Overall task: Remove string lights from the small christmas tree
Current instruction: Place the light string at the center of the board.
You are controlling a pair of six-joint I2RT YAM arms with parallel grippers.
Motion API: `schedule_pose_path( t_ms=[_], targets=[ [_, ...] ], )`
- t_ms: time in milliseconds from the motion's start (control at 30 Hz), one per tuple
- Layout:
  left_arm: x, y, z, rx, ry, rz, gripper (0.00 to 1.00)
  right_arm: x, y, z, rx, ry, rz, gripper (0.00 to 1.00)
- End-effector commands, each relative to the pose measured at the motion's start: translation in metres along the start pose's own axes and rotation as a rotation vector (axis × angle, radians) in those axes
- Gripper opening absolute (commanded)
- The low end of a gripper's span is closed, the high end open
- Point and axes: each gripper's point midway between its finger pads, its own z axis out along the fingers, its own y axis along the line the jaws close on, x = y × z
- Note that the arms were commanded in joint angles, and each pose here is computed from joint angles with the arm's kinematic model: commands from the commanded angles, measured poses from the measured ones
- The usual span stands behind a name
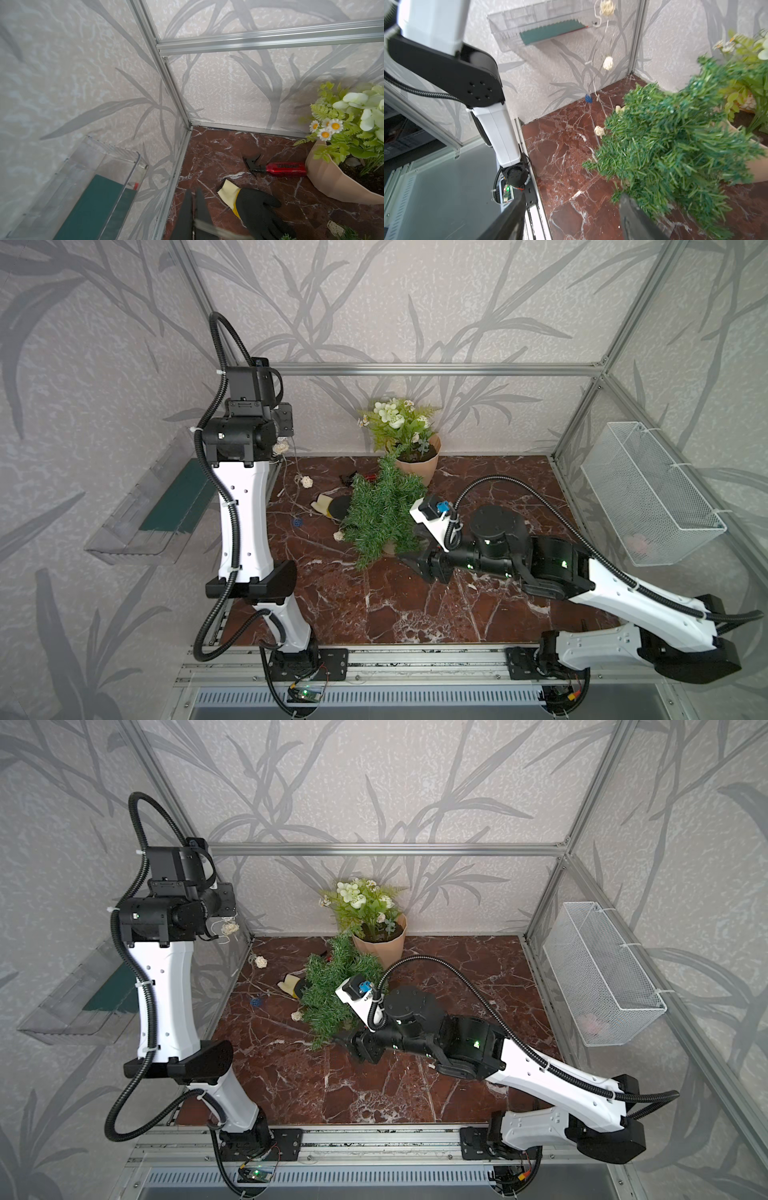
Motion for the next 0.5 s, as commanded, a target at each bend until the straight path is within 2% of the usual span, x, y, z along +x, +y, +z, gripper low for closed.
schedule_pose_path(
  t_ms=[0,167,267,333,467],
  targets=[
    [0.006,-0.007,0.007,0.093,0.035,-0.147,0.0,-0.022,0.001,-0.008,-0.062,-0.022,0.002,0.7],
    [-0.016,-0.028,0.017,0.21,-0.042,-0.233,0.0,-0.046,-0.029,-0.005,-0.05,-0.032,0.024,0.7],
    [-0.017,-0.04,0.026,0.269,-0.036,-0.264,0.0,-0.059,-0.042,-0.004,-0.044,-0.046,0.026,0.7],
    [-0.006,-0.04,0.035,0.246,0.011,-0.26,0.0,-0.064,-0.047,-0.001,-0.041,-0.05,0.026,0.7],
    [0.039,-0.013,0.058,0.053,0.146,-0.235,0.0,-0.064,-0.052,0.007,-0.042,-0.043,0.031,0.7]
  ],
)
